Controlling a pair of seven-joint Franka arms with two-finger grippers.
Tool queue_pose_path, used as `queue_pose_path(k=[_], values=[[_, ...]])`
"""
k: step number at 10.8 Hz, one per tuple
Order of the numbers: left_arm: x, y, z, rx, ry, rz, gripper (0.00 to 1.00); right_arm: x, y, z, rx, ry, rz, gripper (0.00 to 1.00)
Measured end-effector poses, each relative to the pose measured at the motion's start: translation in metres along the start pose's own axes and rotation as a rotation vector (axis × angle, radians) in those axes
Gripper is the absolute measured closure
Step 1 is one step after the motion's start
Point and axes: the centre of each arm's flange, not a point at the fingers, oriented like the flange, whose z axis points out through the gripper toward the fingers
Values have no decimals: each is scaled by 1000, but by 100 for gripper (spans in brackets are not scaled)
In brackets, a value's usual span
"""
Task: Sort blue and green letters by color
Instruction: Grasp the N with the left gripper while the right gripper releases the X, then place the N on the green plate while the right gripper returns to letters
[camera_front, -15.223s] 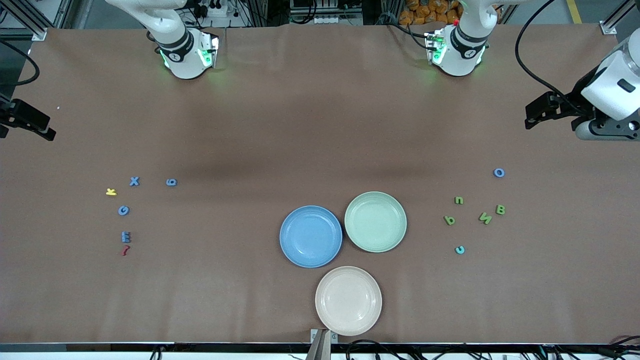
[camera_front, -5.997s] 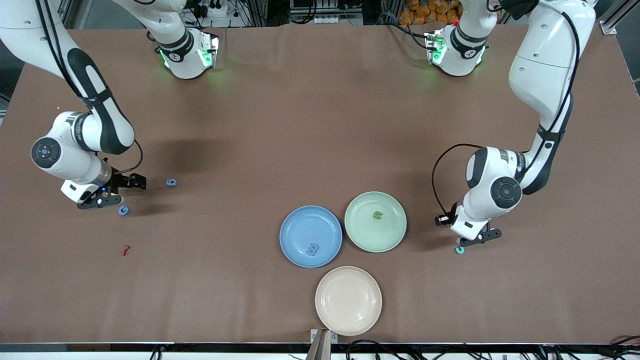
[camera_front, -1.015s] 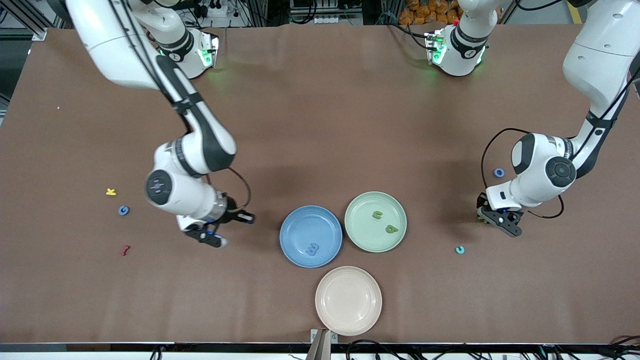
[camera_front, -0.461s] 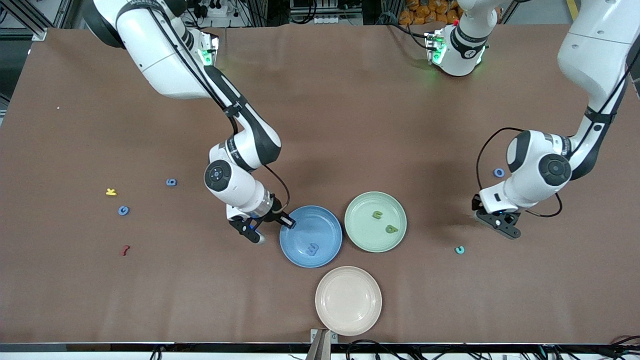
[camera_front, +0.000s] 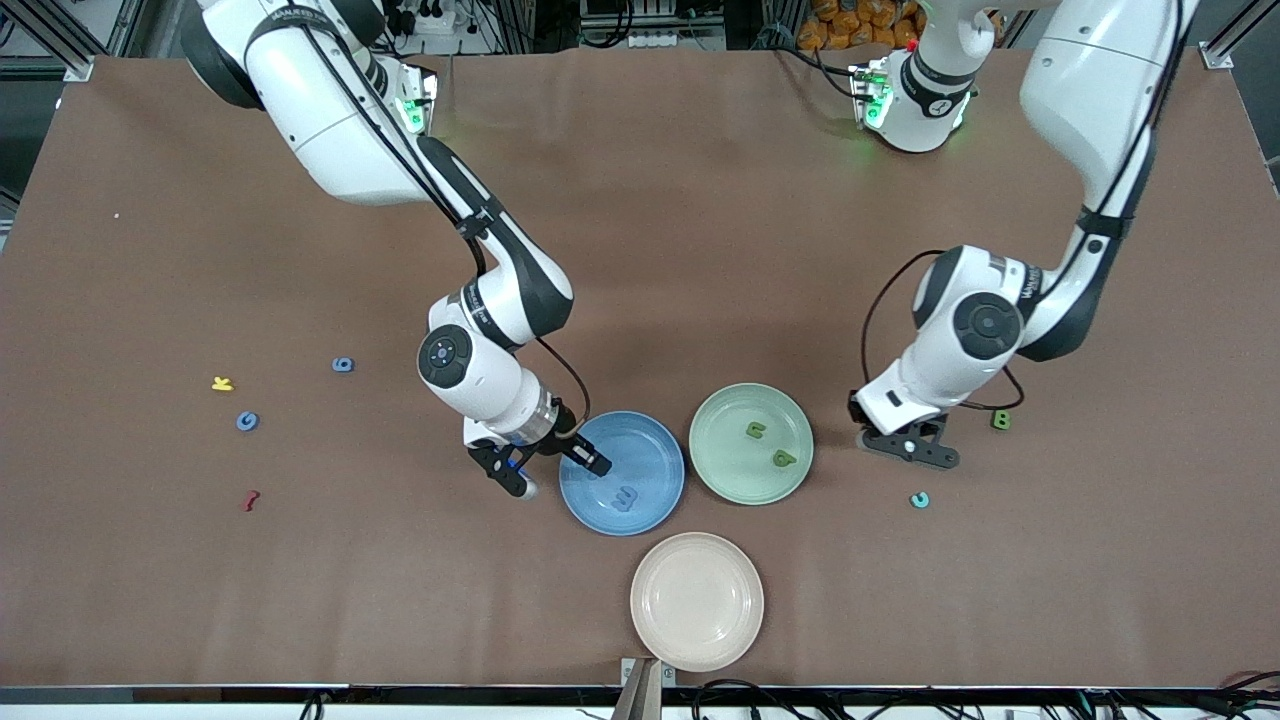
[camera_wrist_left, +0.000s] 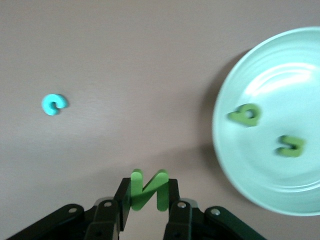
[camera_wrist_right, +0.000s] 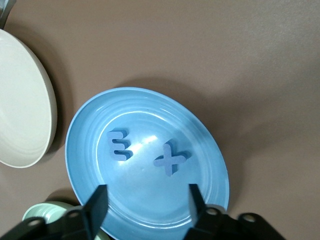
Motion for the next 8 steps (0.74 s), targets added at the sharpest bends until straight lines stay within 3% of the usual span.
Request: queue_pose_path(k=[2,4,8], values=[[9,38,-11,-18,-16,-93,67,5,11,5,-109,38,-95,3],[19,70,-19,-47,-23,-172,67,23,29,6,-234,59,-156,0],[24,130,3,-88,-51,-296,67,69,64,-33,-297,40,-302,0]])
